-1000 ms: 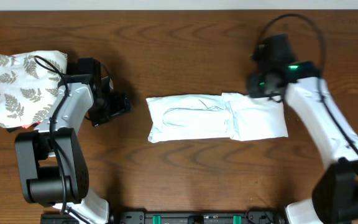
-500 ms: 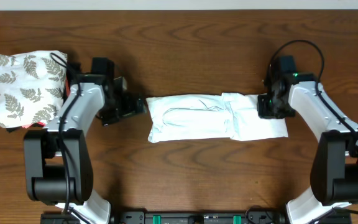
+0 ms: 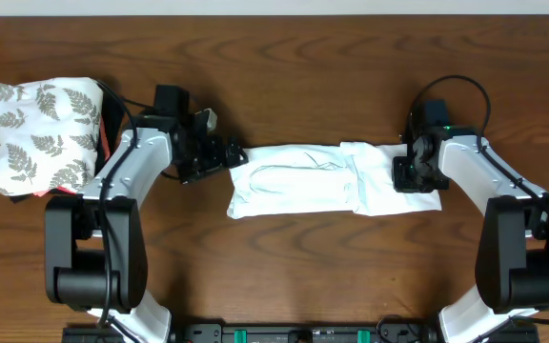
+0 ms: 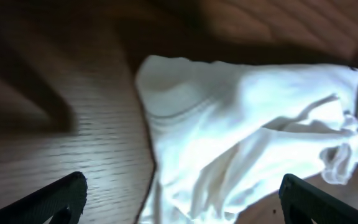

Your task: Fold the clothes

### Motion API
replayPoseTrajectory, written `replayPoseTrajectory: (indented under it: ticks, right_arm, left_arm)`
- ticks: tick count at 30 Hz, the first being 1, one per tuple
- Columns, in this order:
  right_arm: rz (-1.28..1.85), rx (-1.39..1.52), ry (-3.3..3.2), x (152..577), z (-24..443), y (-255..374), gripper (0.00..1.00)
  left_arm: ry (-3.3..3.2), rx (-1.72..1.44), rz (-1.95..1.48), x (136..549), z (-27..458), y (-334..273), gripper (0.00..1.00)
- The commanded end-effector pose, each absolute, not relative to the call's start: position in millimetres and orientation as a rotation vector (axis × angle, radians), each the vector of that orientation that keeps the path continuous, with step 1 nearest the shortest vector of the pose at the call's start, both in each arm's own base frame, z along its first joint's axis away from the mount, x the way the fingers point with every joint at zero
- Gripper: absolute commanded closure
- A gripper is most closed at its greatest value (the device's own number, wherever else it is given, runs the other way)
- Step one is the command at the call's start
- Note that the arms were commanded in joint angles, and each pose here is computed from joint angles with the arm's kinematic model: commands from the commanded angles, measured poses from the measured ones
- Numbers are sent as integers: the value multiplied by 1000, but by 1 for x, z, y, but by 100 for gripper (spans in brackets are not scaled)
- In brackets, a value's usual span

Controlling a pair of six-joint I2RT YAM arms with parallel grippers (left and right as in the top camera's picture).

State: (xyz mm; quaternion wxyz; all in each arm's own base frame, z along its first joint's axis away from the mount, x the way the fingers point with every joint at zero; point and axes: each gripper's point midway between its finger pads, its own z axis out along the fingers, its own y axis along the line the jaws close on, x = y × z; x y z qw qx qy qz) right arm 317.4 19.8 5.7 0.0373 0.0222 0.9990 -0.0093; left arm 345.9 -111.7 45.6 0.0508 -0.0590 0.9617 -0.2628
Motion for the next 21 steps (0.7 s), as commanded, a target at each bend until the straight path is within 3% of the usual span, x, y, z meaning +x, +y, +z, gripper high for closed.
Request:
replayPoseTrajectory:
  ticks: [1, 18, 21]
  right_arm:
    - [-18, 84, 3079, 315, 1, 20, 90]
    - [-19, 84, 3079, 315, 1, 20, 91]
    - [-19, 84, 3080, 315, 1, 20, 91]
  left_arm:
    - [2959, -165, -898, 335, 36, -121, 1]
    - [3093, 85, -933, 307, -8, -163, 0]
    - [3106, 97, -933, 304, -11, -166, 8]
